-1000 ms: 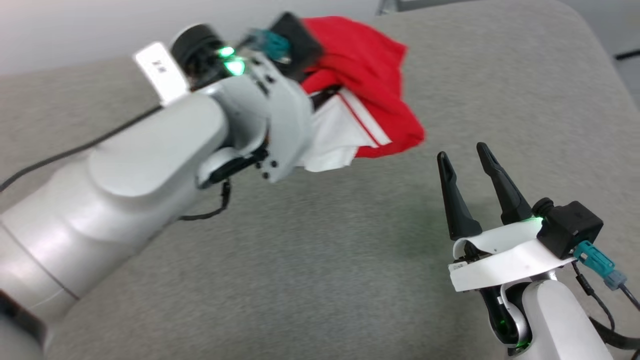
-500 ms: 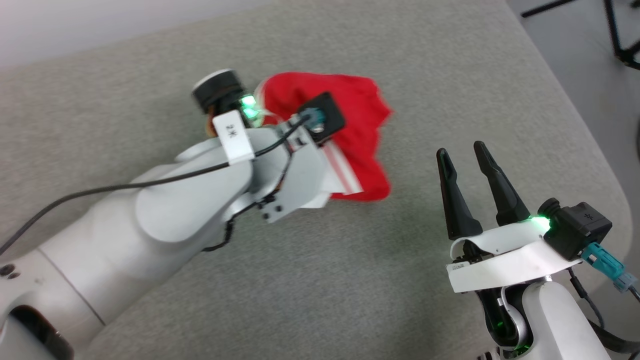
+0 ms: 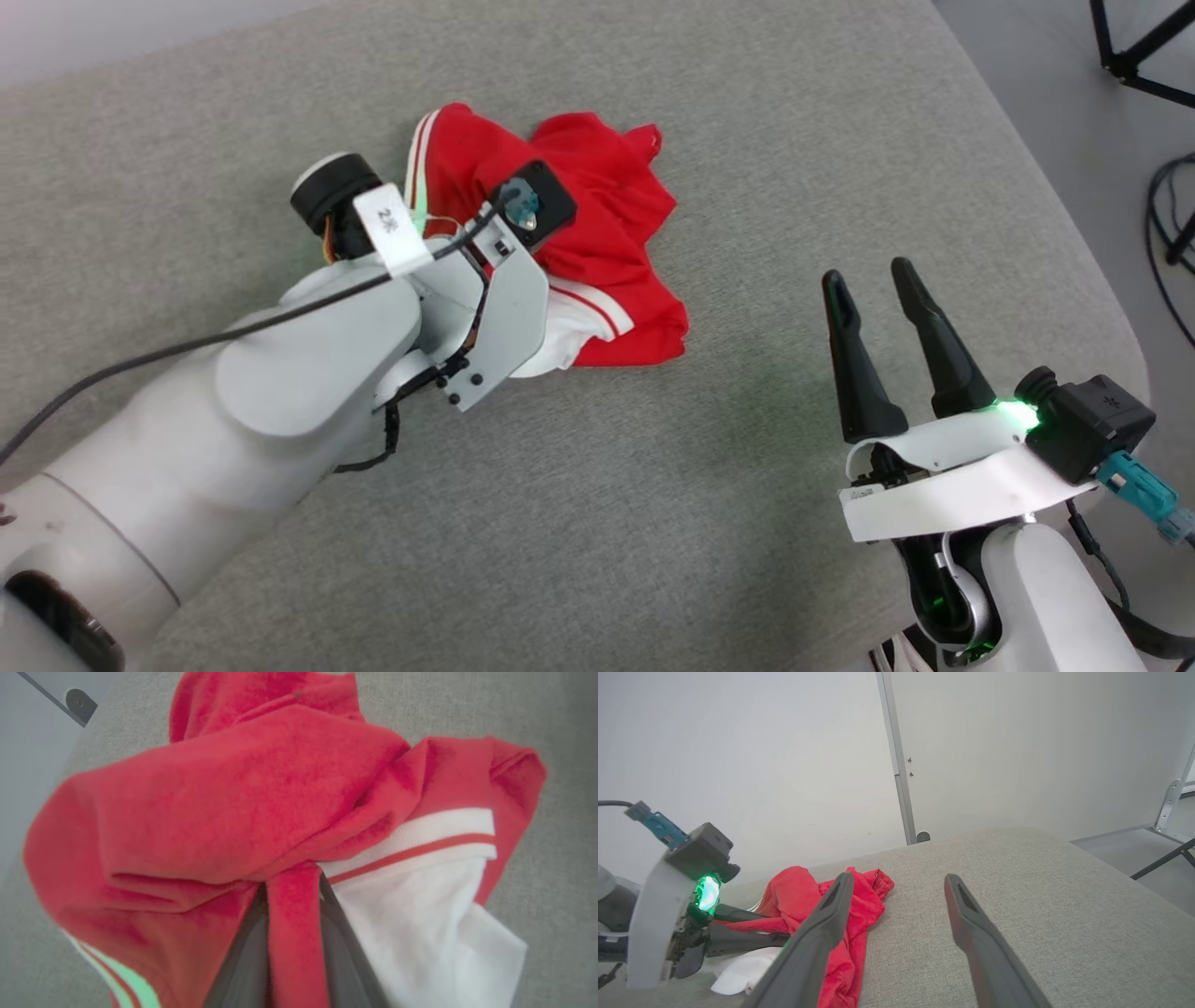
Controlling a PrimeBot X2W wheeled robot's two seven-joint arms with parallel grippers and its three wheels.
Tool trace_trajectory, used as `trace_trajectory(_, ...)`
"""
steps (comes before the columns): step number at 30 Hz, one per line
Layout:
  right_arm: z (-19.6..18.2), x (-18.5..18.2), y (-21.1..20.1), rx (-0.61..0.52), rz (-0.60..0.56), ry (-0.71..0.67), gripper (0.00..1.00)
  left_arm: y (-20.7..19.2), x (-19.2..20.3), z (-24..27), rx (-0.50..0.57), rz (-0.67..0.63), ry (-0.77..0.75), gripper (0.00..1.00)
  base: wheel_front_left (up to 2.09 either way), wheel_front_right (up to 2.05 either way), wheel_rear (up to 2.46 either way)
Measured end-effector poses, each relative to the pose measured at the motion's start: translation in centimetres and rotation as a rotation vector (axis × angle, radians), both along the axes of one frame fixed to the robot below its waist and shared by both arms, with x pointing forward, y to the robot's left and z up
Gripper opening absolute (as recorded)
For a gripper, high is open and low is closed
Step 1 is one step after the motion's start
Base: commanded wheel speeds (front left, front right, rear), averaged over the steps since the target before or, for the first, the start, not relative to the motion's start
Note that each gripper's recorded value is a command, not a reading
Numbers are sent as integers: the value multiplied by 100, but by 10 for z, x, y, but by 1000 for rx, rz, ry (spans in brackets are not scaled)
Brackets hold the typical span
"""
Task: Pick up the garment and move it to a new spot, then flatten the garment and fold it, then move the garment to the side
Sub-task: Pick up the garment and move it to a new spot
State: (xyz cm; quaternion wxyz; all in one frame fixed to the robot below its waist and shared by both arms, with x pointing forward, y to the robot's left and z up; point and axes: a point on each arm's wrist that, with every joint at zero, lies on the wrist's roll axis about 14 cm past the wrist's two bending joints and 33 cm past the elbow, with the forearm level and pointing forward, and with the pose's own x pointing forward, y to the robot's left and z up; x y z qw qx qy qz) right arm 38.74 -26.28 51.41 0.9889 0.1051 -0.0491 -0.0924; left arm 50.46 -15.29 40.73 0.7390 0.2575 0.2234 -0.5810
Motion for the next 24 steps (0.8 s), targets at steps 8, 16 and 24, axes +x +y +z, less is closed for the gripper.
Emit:
trace_trajectory(8, -4, 9, 8, -45, 32, 11, 100, -6, 10, 53, -249, 75, 30, 100, 0, 0, 0)
trace_trajectory(16, -15, 9, 24, -93, 108, 48, 100, 38, 21, 105, -526, 256, 19, 100, 0, 0, 0)
trace_trajectory(24, -36, 2, 39, -129, 206, 115, 100, 146, -5, 56, -559, 594, 85, 100, 0, 0, 0)
